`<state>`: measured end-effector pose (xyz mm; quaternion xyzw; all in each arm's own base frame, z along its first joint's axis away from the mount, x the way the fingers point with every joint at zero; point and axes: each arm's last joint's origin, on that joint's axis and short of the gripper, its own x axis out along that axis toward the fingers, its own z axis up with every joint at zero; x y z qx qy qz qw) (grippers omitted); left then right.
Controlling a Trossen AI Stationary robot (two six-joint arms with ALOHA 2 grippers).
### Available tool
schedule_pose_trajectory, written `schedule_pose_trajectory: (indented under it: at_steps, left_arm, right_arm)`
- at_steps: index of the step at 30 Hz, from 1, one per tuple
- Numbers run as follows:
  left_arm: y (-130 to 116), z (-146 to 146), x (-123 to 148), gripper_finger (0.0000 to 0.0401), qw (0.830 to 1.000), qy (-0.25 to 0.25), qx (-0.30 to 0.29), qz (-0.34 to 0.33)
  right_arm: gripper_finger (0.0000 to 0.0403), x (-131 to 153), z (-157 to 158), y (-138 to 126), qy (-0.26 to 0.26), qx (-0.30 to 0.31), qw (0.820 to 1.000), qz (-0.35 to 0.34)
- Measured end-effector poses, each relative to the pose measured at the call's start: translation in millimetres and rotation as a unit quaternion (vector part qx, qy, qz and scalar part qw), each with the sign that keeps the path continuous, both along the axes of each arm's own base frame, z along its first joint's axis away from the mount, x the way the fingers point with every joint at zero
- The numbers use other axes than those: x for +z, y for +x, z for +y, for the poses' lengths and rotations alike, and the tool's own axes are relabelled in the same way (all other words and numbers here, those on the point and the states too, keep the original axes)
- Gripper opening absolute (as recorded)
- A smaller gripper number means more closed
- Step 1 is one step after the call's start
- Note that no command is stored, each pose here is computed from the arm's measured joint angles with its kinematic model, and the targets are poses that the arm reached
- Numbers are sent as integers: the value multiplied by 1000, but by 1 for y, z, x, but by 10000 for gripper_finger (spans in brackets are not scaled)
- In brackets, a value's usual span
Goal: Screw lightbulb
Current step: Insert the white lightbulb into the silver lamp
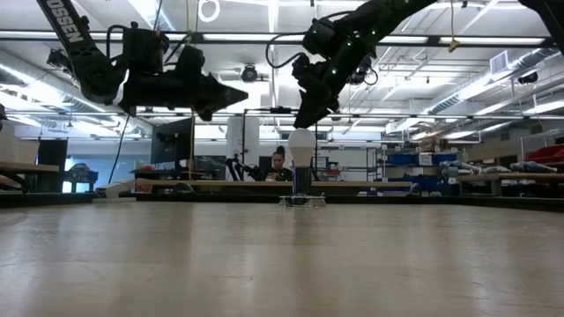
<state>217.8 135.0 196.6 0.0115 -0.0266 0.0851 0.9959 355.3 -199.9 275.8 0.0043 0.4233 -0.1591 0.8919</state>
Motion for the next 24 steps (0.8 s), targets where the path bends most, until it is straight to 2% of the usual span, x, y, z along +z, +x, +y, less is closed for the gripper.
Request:
schedule_pose_trajectory:
  at_steps: [8,15,17,20,24]
  left_arm:
    - [0,0,0,5,1000,13,9,4]
    - [0,1,-1,5,1000,12,12,5]
    - [0,1,-1,5,1000,12,14,5]
    - [0,1,-1,5,1000,11,16,7]
    - [0,1,-1,5,1000,10,16,7]
  right_arm:
    - [275,-11,-1,3,8,7,1000,17]
    - [251,-14,-3,6,14,-6,1000,13]
    - [241,-14,-3,6,25,-26,999,6]
    - [232,-14,-4,5,53,-91,994,-4]
    - [235,-15,-2,3,107,-181,977,-21]
